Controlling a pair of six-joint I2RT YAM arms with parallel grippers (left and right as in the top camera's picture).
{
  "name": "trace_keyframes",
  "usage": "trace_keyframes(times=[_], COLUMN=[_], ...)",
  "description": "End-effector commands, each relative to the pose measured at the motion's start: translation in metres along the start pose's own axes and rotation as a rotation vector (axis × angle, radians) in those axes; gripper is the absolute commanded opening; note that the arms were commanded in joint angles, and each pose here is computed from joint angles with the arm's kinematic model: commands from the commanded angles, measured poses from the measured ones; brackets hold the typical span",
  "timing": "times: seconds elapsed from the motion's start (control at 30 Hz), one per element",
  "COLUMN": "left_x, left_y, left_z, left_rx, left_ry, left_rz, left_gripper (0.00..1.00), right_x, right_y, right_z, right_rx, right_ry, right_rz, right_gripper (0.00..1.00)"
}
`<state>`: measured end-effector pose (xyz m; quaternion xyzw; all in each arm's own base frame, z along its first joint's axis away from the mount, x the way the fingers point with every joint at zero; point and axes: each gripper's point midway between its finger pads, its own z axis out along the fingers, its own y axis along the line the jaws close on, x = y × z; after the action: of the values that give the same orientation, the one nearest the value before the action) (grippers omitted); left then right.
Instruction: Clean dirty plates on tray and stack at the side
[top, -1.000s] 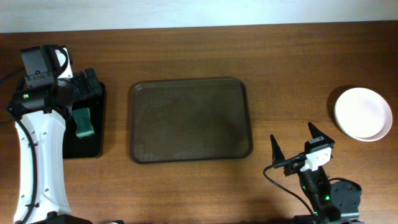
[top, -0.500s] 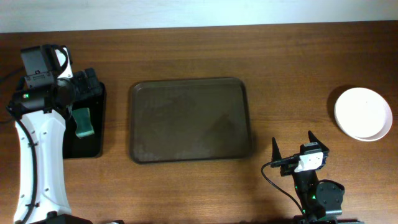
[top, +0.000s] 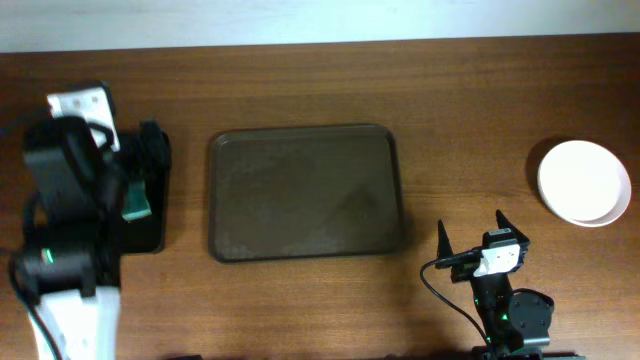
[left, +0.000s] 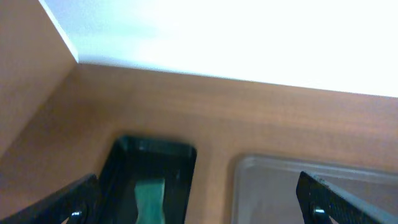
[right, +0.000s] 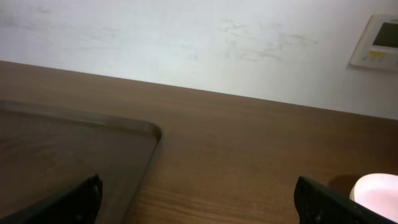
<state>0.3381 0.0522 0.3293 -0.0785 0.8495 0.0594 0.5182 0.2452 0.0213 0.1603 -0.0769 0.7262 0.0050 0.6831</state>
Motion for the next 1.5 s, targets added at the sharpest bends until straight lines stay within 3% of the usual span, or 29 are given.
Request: trace_keyframes(times=[0.0, 0.13, 0.2, 0.37, 1.47], left_x=[0.041, 0.116, 0.156, 0.193, 0.199], left_y=[-0.015, -0.029, -0.031, -0.032, -0.033], left_z=[-0.021, -0.035, -0.028, -0.013, -0.011], left_rx=[0.093, 0.158, 0.171, 0.168, 0.166], left_ry=[-0.134, -0.392, -0.420, -0.425, -0.402], left_rz=[0.015, 0.019, 0.020, 0.055, 0.099], left_gripper=[0.99, 0.99, 0.99, 0.99, 0.99], right_x=[0.003, 0.003, 0.003, 0.003, 0.003], right_y=[-0.001, -0.001, -0.001, -0.001, -0.001], right_z=[0.000, 0.000, 0.000, 0.000, 0.000], right_rx=[0.007, 0.007, 0.007, 0.007, 0.007], right_ry=[0.006, 0.006, 0.006, 0.006, 0.006], right_rz=[0.009, 0.009, 0.009, 0.009, 0.009], right_gripper=[0.98, 0.98, 0.98, 0.98, 0.98])
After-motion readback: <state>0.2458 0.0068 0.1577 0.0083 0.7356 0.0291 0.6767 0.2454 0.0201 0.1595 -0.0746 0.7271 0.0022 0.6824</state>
